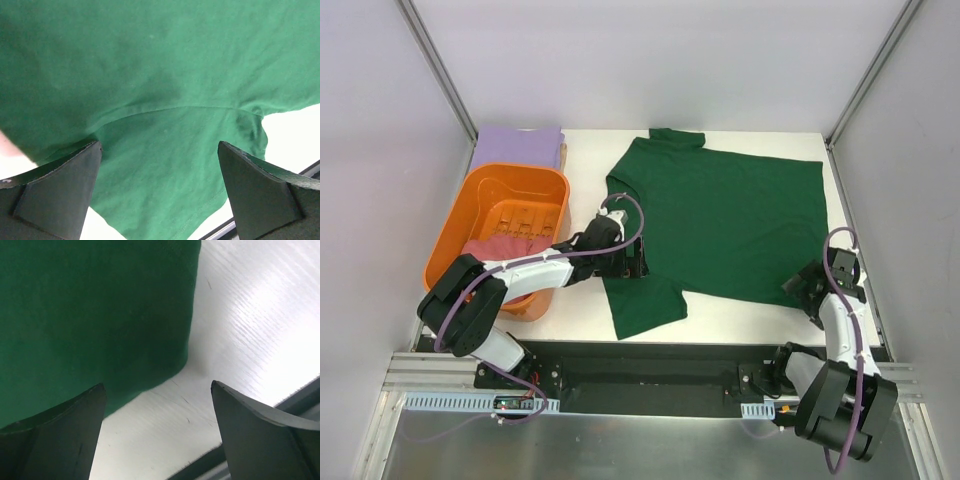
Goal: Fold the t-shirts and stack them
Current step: Flatten out the tshirt
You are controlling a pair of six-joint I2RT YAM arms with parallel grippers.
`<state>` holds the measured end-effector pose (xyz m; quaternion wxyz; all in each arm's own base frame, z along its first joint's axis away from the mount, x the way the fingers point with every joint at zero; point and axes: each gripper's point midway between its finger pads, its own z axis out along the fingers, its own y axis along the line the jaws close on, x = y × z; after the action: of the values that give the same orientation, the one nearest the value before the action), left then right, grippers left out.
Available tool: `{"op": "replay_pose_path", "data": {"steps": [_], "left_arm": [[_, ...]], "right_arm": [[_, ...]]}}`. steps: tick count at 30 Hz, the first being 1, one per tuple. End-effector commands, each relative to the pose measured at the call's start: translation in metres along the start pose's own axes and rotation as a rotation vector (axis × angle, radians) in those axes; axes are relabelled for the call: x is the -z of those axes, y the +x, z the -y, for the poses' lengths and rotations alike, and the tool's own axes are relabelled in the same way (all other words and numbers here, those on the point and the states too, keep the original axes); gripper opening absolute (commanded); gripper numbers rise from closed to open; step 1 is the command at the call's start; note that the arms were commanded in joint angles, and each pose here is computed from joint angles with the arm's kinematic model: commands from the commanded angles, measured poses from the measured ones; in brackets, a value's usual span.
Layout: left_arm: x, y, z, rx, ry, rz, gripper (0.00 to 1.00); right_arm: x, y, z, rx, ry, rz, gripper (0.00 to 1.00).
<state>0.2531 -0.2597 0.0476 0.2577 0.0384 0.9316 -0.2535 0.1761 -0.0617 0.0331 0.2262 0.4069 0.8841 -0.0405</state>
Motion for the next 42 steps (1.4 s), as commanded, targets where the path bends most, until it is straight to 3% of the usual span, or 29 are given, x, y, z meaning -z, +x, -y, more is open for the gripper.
{"op": "replay_pose_path", "data": {"steps": [1, 5, 12, 24, 28, 34, 35, 36, 37, 39, 42], "left_arm": [[-0.004, -0.018, 0.030, 0.012, 0.142, 0.072, 0.99], [-0.006, -0.020, 0.028, 0.000, 0.137, 0.086, 0.99], [-0.003, -0.028, 0.011, -0.023, 0.057, 0.147, 0.99], [-0.006, -0.028, 0.011, -0.016, 0.066, 0.139, 0.99], [-0.005, -0.028, 0.008, -0.014, 0.058, 0.143, 0.99], [-0.004, -0.029, 0.003, -0.010, 0.045, 0.150, 0.99], [-0.004, -0.029, 0.003, -0.009, 0.045, 0.149, 0.99], [-0.004, -0.029, 0.003, -0.009, 0.045, 0.149, 0.99], [-0.003, -0.028, 0.003, -0.007, 0.046, 0.148, 0.99], [-0.004, -0.027, 0.001, -0.007, 0.042, 0.148, 0.99], [-0.005, -0.028, 0.001, -0.003, 0.041, 0.147, 0.99]], "right_arm": [[-0.014, -0.019, -0.022, -0.092, -0.094, 0.065, 0.85], [-0.025, -0.023, -0.030, -0.090, -0.107, 0.047, 0.70], [-0.027, -0.021, -0.031, -0.045, -0.098, 0.004, 0.18], [0.023, -0.041, -0.046, 0.019, -0.089, -0.029, 0.09], [0.014, -0.048, -0.073, 0.084, -0.062, -0.091, 0.11], [-0.001, -0.075, -0.134, 0.235, 0.029, -0.106, 0.23], [-0.004, -0.077, -0.142, 0.271, 0.049, -0.110, 0.34], [-0.004, -0.081, -0.146, 0.293, 0.075, -0.109, 0.51], [-0.003, -0.081, -0.152, 0.327, 0.092, -0.110, 0.59], [0.001, -0.084, -0.155, 0.369, 0.116, -0.069, 0.69], [0.010, -0.086, -0.147, 0.378, 0.102, -0.012, 0.76]]}}
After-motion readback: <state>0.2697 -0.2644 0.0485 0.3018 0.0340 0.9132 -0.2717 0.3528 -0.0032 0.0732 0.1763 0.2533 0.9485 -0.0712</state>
